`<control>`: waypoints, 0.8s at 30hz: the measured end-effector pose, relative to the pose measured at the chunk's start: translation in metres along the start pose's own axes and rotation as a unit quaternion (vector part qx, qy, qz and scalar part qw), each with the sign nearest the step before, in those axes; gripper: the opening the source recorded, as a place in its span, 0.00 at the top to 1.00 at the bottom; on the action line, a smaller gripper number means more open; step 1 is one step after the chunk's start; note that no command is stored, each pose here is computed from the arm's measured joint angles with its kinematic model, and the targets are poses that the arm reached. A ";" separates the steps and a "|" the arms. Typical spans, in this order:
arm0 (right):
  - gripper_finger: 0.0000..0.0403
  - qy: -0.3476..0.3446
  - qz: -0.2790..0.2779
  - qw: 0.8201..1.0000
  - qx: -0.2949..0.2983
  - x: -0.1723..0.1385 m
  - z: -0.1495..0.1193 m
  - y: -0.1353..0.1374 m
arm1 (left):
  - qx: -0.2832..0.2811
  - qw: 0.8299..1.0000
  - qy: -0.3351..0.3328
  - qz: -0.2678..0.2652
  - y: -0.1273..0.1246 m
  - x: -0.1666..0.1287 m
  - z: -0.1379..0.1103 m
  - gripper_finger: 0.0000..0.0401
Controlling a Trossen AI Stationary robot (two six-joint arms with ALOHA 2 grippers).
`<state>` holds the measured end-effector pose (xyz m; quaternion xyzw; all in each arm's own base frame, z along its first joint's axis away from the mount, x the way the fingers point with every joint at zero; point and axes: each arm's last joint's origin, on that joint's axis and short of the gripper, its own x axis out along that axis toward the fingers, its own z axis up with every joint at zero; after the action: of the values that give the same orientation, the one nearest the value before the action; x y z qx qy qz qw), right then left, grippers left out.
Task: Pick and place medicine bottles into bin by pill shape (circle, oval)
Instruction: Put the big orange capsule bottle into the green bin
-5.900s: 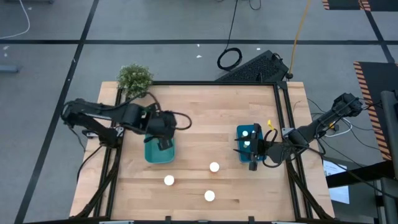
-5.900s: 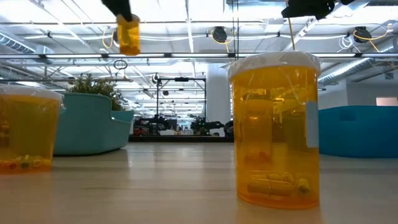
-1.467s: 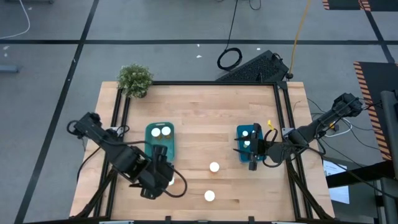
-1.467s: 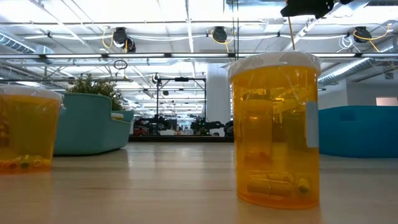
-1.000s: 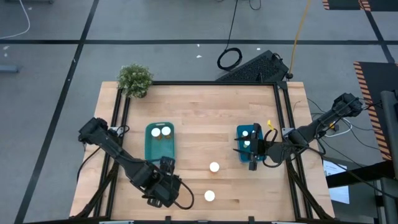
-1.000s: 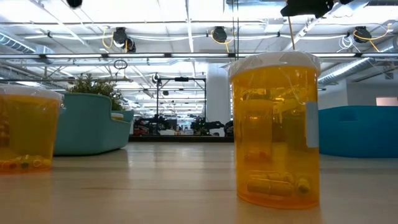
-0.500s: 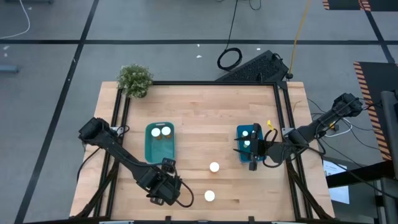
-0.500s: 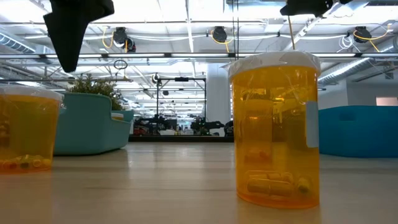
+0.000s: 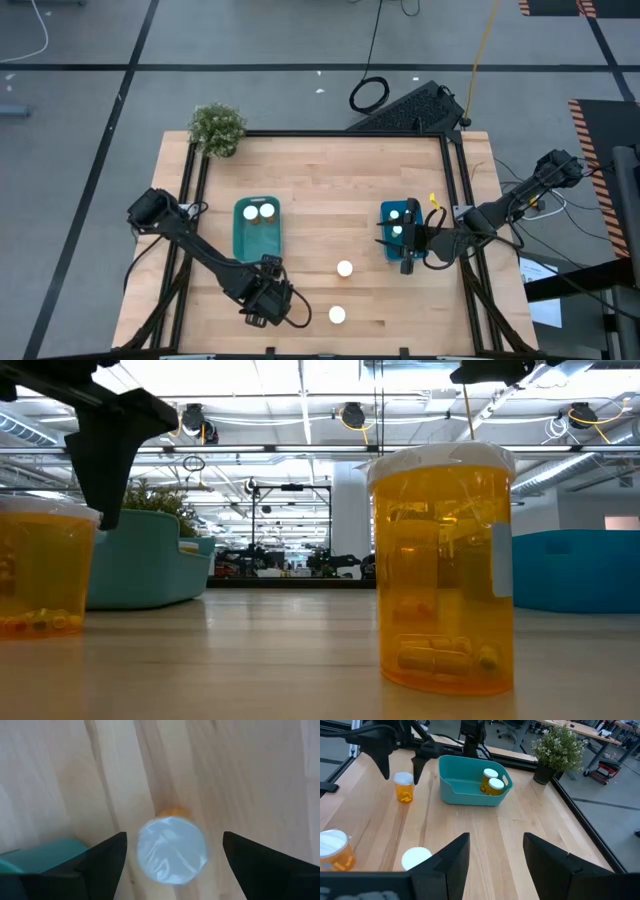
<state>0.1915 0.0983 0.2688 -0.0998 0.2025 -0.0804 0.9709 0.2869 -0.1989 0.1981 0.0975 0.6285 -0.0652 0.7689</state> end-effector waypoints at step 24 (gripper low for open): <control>0.55 0.000 0.000 1.000 0.000 0.000 0.000 0.000 | 0.001 1.000 -0.004 -0.005 0.000 0.006 -0.002 0.42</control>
<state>0.1914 0.0982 0.2688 -0.0997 0.2024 -0.0804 0.9709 0.2863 -0.1980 0.1915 0.0950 0.6256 -0.0706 0.7712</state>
